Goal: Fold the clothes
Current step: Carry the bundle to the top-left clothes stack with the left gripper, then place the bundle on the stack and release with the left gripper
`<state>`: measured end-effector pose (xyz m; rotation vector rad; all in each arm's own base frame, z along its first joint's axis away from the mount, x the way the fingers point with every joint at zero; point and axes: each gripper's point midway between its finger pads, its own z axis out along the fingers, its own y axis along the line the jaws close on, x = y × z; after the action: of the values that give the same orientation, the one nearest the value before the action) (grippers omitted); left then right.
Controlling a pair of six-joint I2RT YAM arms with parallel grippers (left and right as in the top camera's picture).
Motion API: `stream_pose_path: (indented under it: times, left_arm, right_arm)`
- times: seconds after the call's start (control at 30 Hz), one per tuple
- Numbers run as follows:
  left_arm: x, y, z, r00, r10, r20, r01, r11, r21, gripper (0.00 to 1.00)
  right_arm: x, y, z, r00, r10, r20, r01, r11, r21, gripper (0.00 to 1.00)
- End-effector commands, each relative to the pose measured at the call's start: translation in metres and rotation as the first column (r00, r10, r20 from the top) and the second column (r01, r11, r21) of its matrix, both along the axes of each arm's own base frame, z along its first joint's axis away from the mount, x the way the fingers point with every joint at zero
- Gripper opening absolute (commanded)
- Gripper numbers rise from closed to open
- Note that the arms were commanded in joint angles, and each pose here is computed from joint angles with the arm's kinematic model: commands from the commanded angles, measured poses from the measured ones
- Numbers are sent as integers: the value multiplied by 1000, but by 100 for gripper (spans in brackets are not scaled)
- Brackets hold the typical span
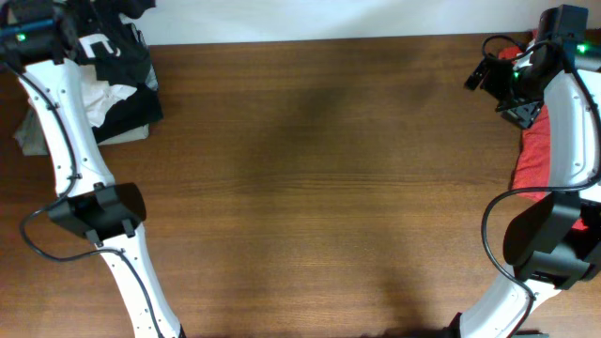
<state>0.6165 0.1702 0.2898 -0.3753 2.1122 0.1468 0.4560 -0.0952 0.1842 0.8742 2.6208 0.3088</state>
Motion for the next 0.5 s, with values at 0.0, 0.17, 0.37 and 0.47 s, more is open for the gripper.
stream_pose_path:
  times: [0.0,0.17,0.37,0.47]
  left_arm:
    - [-12,42,-11,994,104,-30,-104,994,15,2]
    - [-17,97,-80,972,202,-117,-202,979,17,16]
    - [-32,123,-123,951,241,-192,-245,970,3,99]
    - [-39,122,-120,947,242,-211,-247,969,-1,99]
  right_arm:
    - [1,-3,10,1000,-1,23,1,1000,-18,99]
    - [0,-3,10,1000,-1,22,1,1000,-18,99]
    - [1,-3,10,1000,-1,23,1,1000,-18,99]
    - [1,-3,10,1000,-1,23,1,1000,-18,99]
